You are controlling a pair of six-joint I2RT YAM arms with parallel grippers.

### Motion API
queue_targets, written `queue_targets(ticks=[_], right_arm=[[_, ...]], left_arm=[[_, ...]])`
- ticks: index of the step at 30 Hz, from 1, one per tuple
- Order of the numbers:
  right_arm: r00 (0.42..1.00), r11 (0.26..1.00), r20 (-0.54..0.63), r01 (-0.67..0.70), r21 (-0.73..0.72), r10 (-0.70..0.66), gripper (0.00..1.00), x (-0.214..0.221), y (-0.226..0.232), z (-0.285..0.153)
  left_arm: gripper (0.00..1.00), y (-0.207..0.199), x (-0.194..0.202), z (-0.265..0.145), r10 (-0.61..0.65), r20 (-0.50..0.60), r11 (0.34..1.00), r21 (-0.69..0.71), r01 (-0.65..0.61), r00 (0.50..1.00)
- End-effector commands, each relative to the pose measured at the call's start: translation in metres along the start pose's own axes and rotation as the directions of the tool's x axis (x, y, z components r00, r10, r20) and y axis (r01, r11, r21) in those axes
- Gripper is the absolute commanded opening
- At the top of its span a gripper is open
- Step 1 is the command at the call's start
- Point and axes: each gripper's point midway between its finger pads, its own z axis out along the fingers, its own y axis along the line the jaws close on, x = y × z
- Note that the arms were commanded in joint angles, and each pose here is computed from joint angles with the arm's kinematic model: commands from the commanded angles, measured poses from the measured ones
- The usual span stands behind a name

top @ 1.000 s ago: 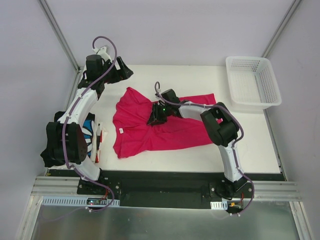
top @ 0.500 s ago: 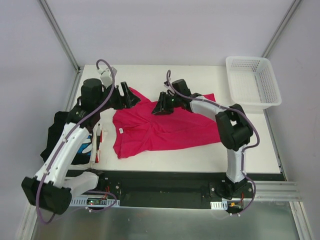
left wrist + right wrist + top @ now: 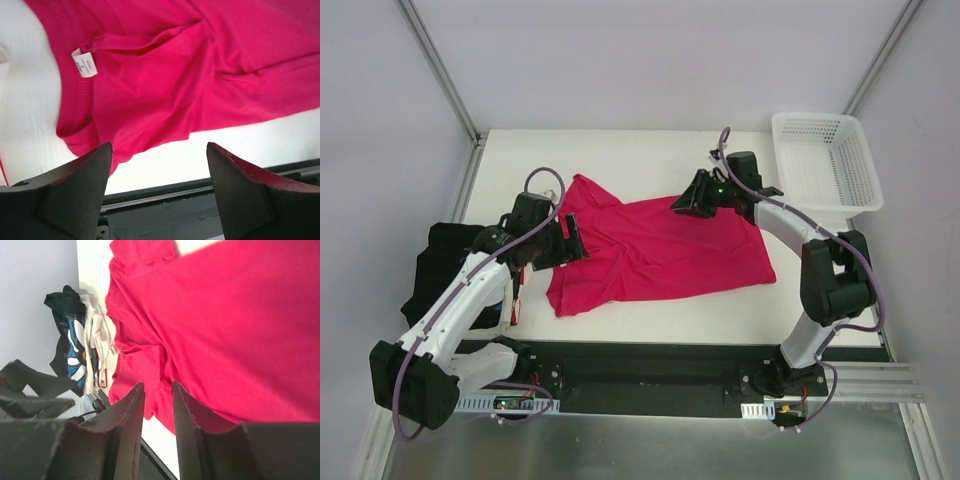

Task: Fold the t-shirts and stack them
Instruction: Fold the flattened tshirt in 1/3 of the way

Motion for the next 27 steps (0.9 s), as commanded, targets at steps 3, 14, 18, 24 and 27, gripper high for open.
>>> queue_targets(ticks=[3, 14, 18, 24, 27], right_arm=[[0.996, 0.999, 0.093, -0.006, -0.039, 0.009, 0.32, -0.006, 0.011, -0.051], [0.973, 0.999, 0.226, -0.043, -0.024, 0.048, 0.33, -0.034, 0.000, -0.104], [0.963, 0.998, 0.262, -0.049, -0.028, 0.055, 0.33, -0.043, 0.000, -0.118], [0.946, 0.998, 0.317, -0.063, -0.025, 0.068, 0.33, -0.054, -0.001, -0.141], [0.938, 0.997, 0.339, -0.068, -0.024, 0.072, 0.33, -0.058, 0.000, -0.153]], left_arm=[[0.74, 0.018, 0.010, 0.023, -0.082, -0.078, 0.989, -0.132, 0.071, 0.994], [0.72, 0.025, 0.050, 0.049, -0.136, -0.332, 0.977, -0.199, 0.071, 0.933], [0.71, 0.025, 0.071, 0.047, -0.137, -0.403, 0.977, -0.205, 0.057, 0.905], [0.68, 0.025, 0.080, 0.051, -0.164, -0.440, 0.972, -0.225, 0.069, 0.883], [0.68, 0.028, 0.077, 0.060, -0.174, -0.447, 0.964, -0.258, 0.060, 0.878]])
